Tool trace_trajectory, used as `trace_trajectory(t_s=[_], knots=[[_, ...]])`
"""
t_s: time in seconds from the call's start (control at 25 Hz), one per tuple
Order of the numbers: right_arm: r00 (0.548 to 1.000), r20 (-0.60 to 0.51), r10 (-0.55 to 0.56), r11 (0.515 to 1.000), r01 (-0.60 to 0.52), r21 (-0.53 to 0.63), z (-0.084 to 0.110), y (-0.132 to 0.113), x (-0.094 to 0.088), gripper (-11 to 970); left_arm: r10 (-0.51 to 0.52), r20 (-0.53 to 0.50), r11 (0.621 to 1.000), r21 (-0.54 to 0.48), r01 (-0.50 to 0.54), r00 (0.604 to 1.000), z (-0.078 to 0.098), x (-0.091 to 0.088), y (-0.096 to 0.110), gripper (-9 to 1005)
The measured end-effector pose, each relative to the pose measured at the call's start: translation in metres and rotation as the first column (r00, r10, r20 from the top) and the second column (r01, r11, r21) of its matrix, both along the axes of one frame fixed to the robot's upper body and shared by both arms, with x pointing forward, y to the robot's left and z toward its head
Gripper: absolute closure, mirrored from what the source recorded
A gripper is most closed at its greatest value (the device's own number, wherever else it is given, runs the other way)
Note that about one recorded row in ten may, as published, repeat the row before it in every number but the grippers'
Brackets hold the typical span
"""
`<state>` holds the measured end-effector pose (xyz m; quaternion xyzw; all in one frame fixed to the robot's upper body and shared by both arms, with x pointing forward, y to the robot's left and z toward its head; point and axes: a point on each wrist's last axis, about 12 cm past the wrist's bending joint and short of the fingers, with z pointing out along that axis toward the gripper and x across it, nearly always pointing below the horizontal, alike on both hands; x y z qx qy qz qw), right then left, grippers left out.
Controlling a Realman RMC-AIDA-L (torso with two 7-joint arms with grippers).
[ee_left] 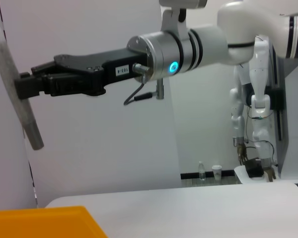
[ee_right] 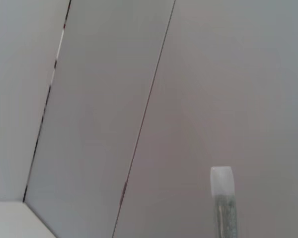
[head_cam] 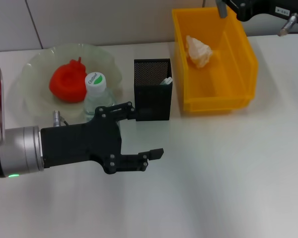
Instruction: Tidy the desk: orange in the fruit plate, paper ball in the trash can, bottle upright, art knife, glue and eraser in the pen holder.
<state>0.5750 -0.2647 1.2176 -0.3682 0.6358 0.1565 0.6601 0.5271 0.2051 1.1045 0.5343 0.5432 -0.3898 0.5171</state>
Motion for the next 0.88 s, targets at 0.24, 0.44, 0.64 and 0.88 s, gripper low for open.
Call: trace_trajectory(t_s=[0.24,0.44,0.64,0.88], knots=[[0.999,-0.036,0.015,0.998,-0.012,0.062,-0.015,-0.007,0.012,835,0.009,0.007,1.000,-0.011,-0.009,1.000,0.003,0.002,0.000,197],[0.997,-0.066,0.029,0.996,-0.023,0.082,-0.026,-0.002,0.024,835,0.018,0.012,1.000,-0.013,-0.018,1.000,0.004,0.005,0.001,197],[0.994,-0.091,0.058,0.993,-0.049,0.105,-0.032,0.008,0.035,835,0.031,0.016,1.000,-0.007,-0.031,0.999,0.004,0.008,0.000,197],[0.990,-0.102,0.093,0.988,-0.079,0.132,-0.038,0.023,0.046,835,0.033,0.031,0.999,0.001,-0.033,0.999,0.004,0.011,-0.004,197]])
